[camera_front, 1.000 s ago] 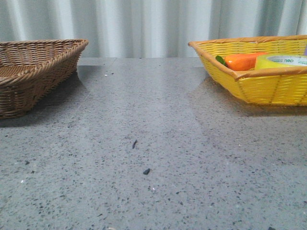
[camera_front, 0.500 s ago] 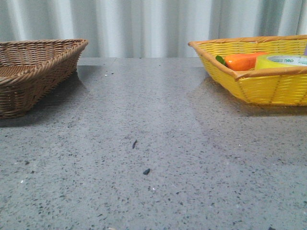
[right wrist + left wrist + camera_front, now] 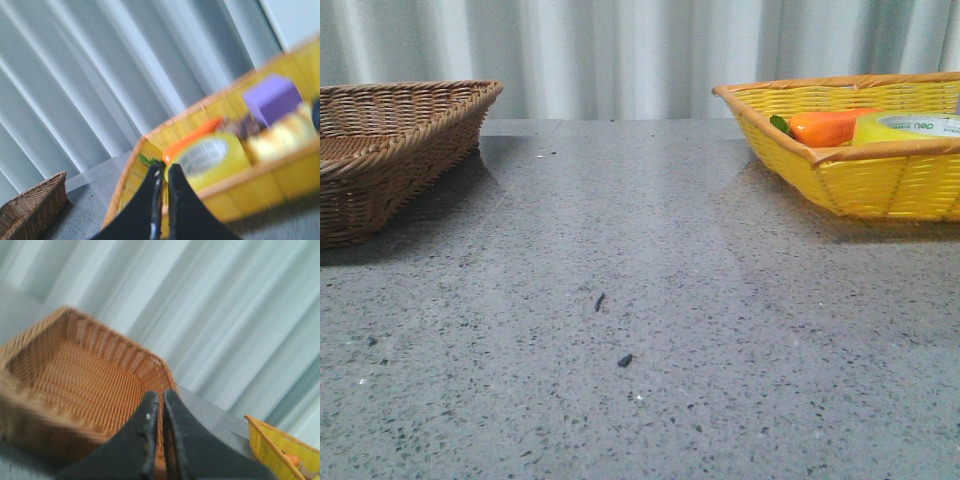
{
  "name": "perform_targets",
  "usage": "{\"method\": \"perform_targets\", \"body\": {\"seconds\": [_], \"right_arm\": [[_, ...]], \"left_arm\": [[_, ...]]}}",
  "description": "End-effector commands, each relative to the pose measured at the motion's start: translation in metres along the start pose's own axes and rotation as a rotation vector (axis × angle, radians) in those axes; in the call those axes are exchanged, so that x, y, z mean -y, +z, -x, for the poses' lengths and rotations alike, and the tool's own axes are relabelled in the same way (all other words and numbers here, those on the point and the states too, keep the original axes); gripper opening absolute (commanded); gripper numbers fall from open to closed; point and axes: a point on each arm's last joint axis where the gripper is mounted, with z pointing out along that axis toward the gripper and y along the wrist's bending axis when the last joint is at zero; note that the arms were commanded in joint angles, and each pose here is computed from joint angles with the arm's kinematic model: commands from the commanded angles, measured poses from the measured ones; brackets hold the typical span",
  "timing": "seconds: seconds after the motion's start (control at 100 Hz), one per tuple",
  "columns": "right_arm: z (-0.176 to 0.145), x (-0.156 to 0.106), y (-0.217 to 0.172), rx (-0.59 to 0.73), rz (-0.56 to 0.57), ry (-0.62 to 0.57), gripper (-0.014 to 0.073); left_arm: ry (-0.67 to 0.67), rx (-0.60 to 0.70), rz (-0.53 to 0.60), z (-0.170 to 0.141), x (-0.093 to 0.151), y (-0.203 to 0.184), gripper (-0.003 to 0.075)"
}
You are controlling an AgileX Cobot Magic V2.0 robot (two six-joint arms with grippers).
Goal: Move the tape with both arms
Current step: 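Reach the right gripper into the yellow basket and grasp the tape roll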
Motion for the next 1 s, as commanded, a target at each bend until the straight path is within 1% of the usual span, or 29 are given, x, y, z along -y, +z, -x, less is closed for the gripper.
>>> {"method": "perform_targets", "body": {"seconds": [0.0,0.04,0.09,0.13,0.14,0.16,0.19,0.2,0.21,0.25,0.26,0.28,0.31,0.32,0.33,0.36,0.42,0.46,0.49,0.57,0.61,0.64,0.7,0.75,0.89,0.99], "right_arm": [[0.032,-0.015,0.010,0.015,0.001,-0.111,-0.0059],[0.043,-0.022,0.015,-0.008,0.009,-0.133,-0.0053],[0.052,-0.030,0.024,-0.080,0.020,-0.149,-0.0023],[0.062,-0.037,0.033,-0.134,0.028,-0.156,0.0027],[0.061,-0.037,0.037,-0.166,0.027,-0.160,0.0038],[0.066,-0.041,0.039,-0.190,0.037,-0.169,0.0074],[0.070,-0.045,0.048,-0.242,0.041,-0.175,0.0144],[0.075,-0.048,0.049,-0.240,0.047,-0.176,0.0159],[0.074,-0.049,0.052,-0.265,0.052,-0.175,0.0174],[0.084,-0.056,0.059,-0.292,0.073,-0.178,0.0271],[0.083,-0.057,0.062,-0.315,0.078,-0.177,0.0302],[0.087,-0.060,0.066,-0.339,0.090,-0.177,0.0333],[0.091,-0.065,0.072,-0.371,0.106,-0.180,0.0399],[0.095,-0.068,0.074,-0.369,0.113,-0.181,0.0409],[0.094,-0.068,0.077,-0.396,0.118,-0.180,0.0426],[0.100,-0.074,0.084,-0.424,0.136,-0.184,0.0442],[0.103,-0.081,0.101,-0.523,0.161,-0.185,0.0435],[0.108,-0.087,0.112,-0.566,0.173,-0.186,0.0424],[0.106,-0.088,0.124,-0.633,0.174,-0.183,0.0414],[0.109,-0.093,0.150,-0.750,0.172,-0.184,0.0384],[0.103,-0.091,0.166,-0.828,0.152,-0.187,0.0375],[0.104,-0.090,0.176,-0.861,0.133,-0.189,0.0375],[0.094,-0.084,0.200,-0.964,0.078,-0.188,0.0375],[0.088,-0.079,0.216,-1.024,0.050,-0.214,0.0375],[0.066,-0.065,0.259,-1.111,-0.018,-0.232,0.0375],[0.048,-0.056,0.281,-1.151,-0.039,-0.231,0.0375]], "left_arm": [[0.135,0.009,-0.014,0.029,0.019,0.008,-0.0020],[0.179,-0.031,-0.009,0.038,0.027,0.014,-0.0016],[0.213,-0.092,-0.001,0.048,0.035,0.023,0.0016],[0.215,-0.142,0.004,0.056,0.042,0.032,0.0082],[0.216,-0.156,0.005,0.057,0.043,0.034,0.0110],[0.220,-0.171,0.007,0.061,0.046,0.039,0.0141],[0.237,-0.200,0.006,0.067,0.051,0.045,0.0226],[0.239,-0.218,0.012,0.067,0.051,0.049,0.0244],[0.243,-0.232,0.013,0.067,0.052,0.050,0.0278],[0.245,-0.269,0.016,0.073,0.057,0.060,0.0354],[0.246,-0.277,0.014,0.075,0.059,0.061,0.0379],[0.245,-0.304,0.020,0.075,0.059,0.066,0.0410],[0.246,-0.324,0.018,0.079,0.063,0.071,0.0436],[0.247,-0.335,0.021,0.079,0.063,0.073,0.0440],[0.249,-0.339,0.017,0.081,0.065,0.074,0.0445],[0.252,-0.354,0.015,0.083,0.067,0.079,0.0445],[0.252,-0.373,0.003,0.084,0.070,0.086,0.0429],[0.252,-0.380,-0.015,0.085,0.074,0.089,0.0418],[0.252,-0.378,-0.028,0.085,0.075,0.091,0.0407],[0.255,-0.383,-0.073,0.083,0.081,0.093,0.0391],[0.260,-0.388,-0.095,0.082,0.084,0.092,0.0384],[0.267,-0.389,-0.109,0.082,0.086,0.092,0.0384],[0.274,-0.398,-0.132,0.080,0.088,0.091,0.0384],[0.274,-0.406,-0.149,0.079,0.090,0.091,0.0384],[0.275,-0.419,-0.172,0.077,0.093,0.090,0.0384],[0.275,-0.426,-0.172,0.076,0.093,0.090,0.0384]]}}
